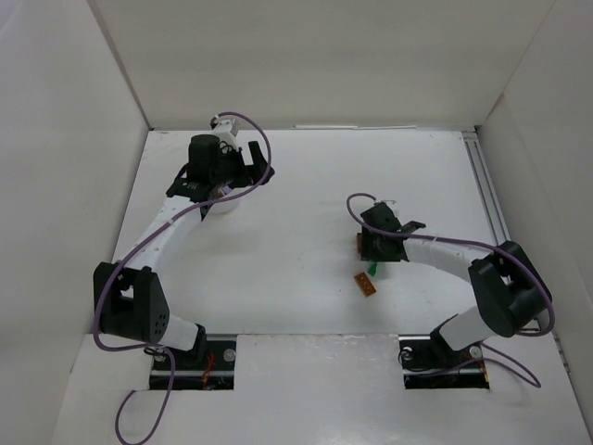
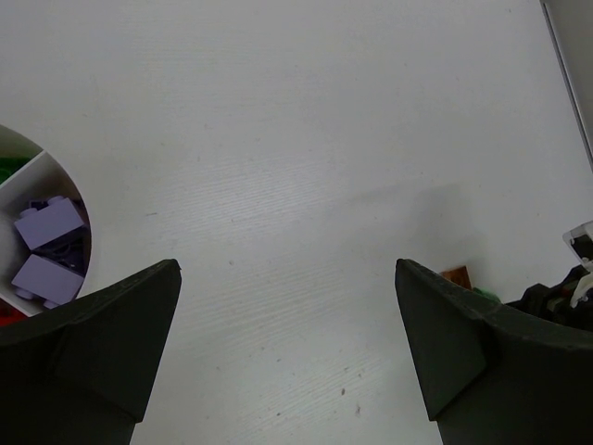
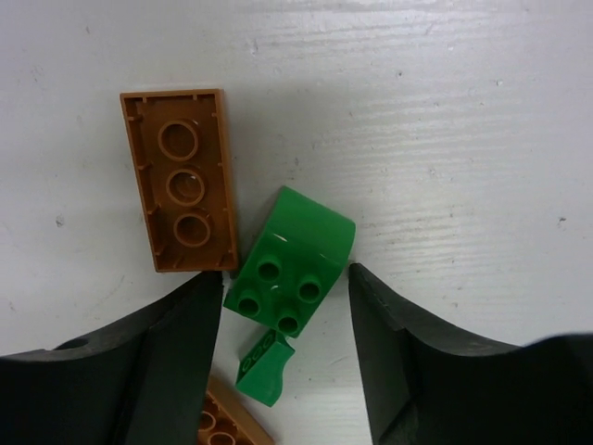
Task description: Sort the legos into containers by color
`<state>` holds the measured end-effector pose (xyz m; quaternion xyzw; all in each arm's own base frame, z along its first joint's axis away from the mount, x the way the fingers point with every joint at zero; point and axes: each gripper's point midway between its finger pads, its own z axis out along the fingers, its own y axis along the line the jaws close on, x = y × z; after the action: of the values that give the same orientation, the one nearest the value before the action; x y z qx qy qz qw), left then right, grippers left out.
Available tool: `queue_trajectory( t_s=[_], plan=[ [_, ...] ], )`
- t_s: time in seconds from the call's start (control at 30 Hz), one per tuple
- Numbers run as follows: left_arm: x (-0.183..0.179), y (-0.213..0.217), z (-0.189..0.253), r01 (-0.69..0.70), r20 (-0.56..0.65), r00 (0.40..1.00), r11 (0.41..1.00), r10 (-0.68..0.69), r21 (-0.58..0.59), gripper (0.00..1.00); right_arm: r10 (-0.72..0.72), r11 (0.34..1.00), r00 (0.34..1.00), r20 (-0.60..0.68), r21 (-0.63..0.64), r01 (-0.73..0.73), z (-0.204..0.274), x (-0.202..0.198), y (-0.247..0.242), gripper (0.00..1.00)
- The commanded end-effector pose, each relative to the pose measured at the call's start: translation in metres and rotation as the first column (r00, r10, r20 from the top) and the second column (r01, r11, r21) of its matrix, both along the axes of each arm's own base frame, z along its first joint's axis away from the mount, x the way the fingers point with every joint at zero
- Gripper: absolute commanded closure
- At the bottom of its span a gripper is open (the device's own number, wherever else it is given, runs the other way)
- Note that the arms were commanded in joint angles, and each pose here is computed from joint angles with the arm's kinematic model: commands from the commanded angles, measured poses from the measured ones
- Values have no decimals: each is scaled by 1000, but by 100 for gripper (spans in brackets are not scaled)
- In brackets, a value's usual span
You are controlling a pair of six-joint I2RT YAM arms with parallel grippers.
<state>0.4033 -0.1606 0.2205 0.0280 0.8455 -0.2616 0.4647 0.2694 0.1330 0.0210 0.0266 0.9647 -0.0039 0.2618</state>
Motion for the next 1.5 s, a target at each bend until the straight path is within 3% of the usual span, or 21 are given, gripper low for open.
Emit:
queue_trajectory(
  t_s=[0.0, 0.13, 0.2, 0.37, 0.5, 0.6, 0.67, 0.73, 0.77, 0.83, 0.97, 1.07, 1.2, 1.33, 1.47],
  plan=[
    [-3, -7, 28, 42, 82, 996, 999, -40, -21, 0, -39, 999, 997, 67, 18, 38, 9, 23, 5, 38],
    [-4, -7, 30, 35, 85, 996, 999, -32, -38, 0, -47, 998, 997, 60, 51, 44, 9, 27, 10, 34],
    [-7, -7, 29, 35, 84, 996, 999, -32, -38, 0, -56, 997, 997, 58, 56, 53, 6, 28, 11, 39],
    [-10, -6, 24, 31, 69, 997, 999, -28, -43, 0, -48, 998, 997, 53, 48, 46, 8, 23, 7, 64],
    [-15, -11, 28, 64, 75, 995, 996, -60, -58, 0, 196, 978, 965, 173, 38, -205, 38, 28, 35, 73],
    [-26, -27, 24, 174, 71, 983, 980, -167, -101, 0, 421, 897, 837, 351, -20, -442, 81, 37, 57, 74],
    [-38, -40, 24, 263, 78, 964, 954, -254, -146, 0, 575, 785, 651, 495, -110, -610, 126, 36, 80, 73],
    [-62, -61, 25, 406, 101, 914, 879, -394, -250, 0, 686, 634, 455, 568, -159, -757, 151, 18, 106, 70],
    [-86, -77, 32, 529, 147, 847, 785, -511, -321, 0, 718, 566, 349, 602, -212, -797, 169, 11, 112, 70],
    [-107, -90, 36, 608, 172, 789, 706, -590, -364, 2, 733, 507, 252, 632, -259, -822, 187, 6, 119, 70],
    [-134, -121, 33, 673, 163, 726, 642, -668, -366, 2, 738, 373, 68, 671, -322, -870, 221, -9, 139, 70],
    [-153, -139, 40, 727, 186, 670, 586, -719, -358, 2, 741, 290, -10, 671, -333, -897, 224, -16, 151, 70],
    [-151, -150, 40, 706, 173, 692, 608, -700, -363, 6, 740, 260, -58, 670, -364, -894, 232, -18, 158, 70],
    [-149, -155, 28, 674, 125, 720, 645, -683, -361, 11, 725, 289, -67, 686, -391, -874, 249, -13, 157, 70],
    [-140, -163, 22, 643, 100, 753, 694, -651, -325, 20, 712, 266, -99, 696, -397, -879, 257, -21, 161, 70]
  ],
)
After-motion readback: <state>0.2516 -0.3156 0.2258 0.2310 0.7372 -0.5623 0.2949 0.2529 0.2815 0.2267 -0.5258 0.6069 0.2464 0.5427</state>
